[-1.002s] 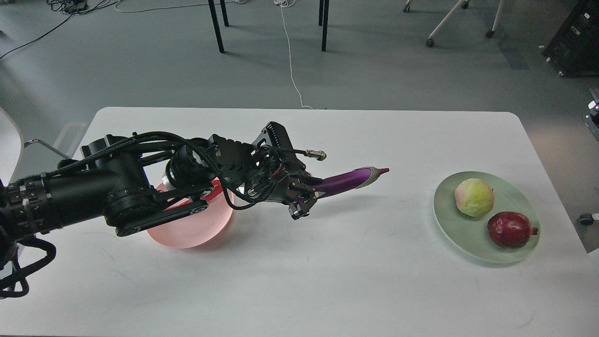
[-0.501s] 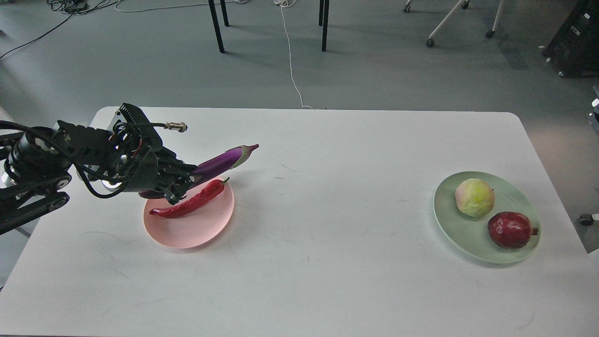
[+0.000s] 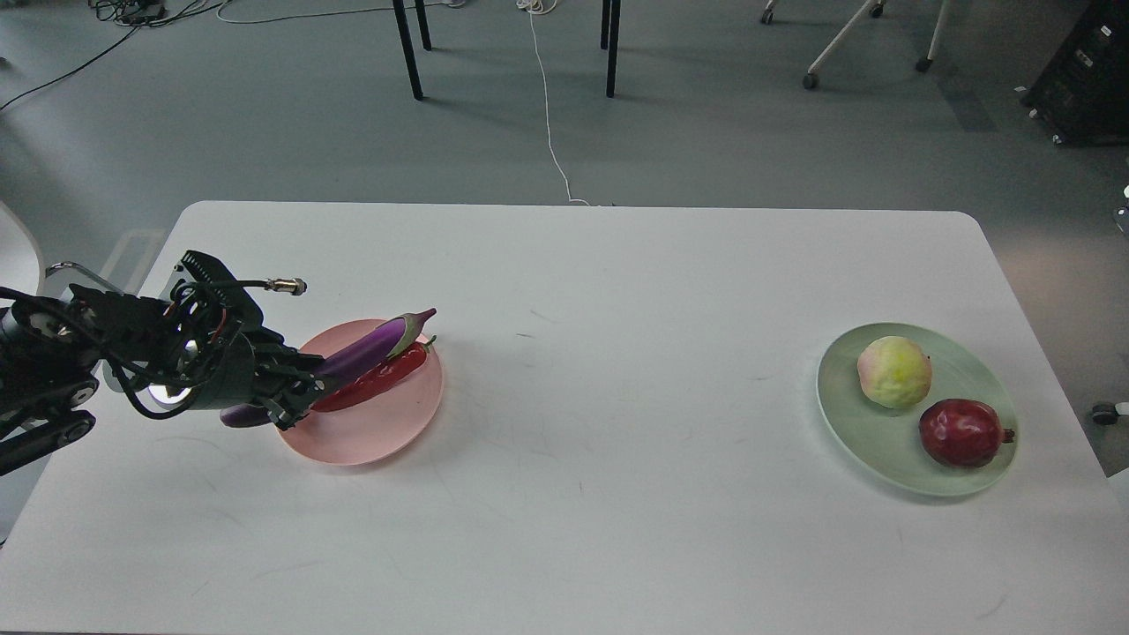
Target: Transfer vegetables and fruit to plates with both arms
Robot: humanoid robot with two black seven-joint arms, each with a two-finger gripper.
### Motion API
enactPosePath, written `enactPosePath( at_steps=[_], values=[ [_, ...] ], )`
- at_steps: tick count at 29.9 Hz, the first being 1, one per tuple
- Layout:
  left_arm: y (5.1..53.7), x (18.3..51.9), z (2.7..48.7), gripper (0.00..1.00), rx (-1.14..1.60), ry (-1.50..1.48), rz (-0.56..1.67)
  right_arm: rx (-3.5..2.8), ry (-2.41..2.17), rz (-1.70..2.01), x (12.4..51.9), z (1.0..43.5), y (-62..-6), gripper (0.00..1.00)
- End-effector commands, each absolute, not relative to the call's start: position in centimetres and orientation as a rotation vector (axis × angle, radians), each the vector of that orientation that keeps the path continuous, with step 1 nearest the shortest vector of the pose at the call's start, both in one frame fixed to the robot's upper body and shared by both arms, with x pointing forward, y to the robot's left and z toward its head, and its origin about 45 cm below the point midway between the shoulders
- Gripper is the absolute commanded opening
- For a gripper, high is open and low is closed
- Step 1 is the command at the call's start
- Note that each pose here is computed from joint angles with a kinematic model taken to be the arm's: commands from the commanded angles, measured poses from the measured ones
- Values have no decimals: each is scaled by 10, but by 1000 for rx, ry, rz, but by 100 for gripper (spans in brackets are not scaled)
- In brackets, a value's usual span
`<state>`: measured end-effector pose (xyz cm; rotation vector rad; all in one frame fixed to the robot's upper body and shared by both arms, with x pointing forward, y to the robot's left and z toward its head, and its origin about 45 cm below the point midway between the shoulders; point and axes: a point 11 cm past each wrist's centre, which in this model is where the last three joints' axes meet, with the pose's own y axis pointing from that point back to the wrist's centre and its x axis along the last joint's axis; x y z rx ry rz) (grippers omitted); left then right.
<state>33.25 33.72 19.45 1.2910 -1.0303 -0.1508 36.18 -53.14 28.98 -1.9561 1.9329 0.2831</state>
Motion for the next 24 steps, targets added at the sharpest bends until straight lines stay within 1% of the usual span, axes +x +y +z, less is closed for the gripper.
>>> enactPosePath(
  at_steps=[1,3,11,13,15,18,21,24],
  values=[
    [338,334,196,72,1291,-1029,-142,-1955,1934,284,362,289,-531,98],
    [338,334,196,76,1288,-1029,-139,-1956,1934,285,362,289,-531,98],
    [337,337,201,80,1280,-1034,-128,-1955,1932,285,362,289,-531,98],
    [335,342,209,83,1261,-1031,-87,-1955,1934,287,362,288,-531,98],
    [328,352,226,89,1202,-1015,12,-1954,1935,286,362,288,-532,98],
    [317,370,265,97,1067,-973,207,-1954,1934,285,362,289,-531,98],
    [310,383,301,98,913,-915,373,-1951,1932,281,362,290,-532,98],
    [315,395,328,98,777,-829,523,-1939,1928,269,363,294,-533,98]
  ],
)
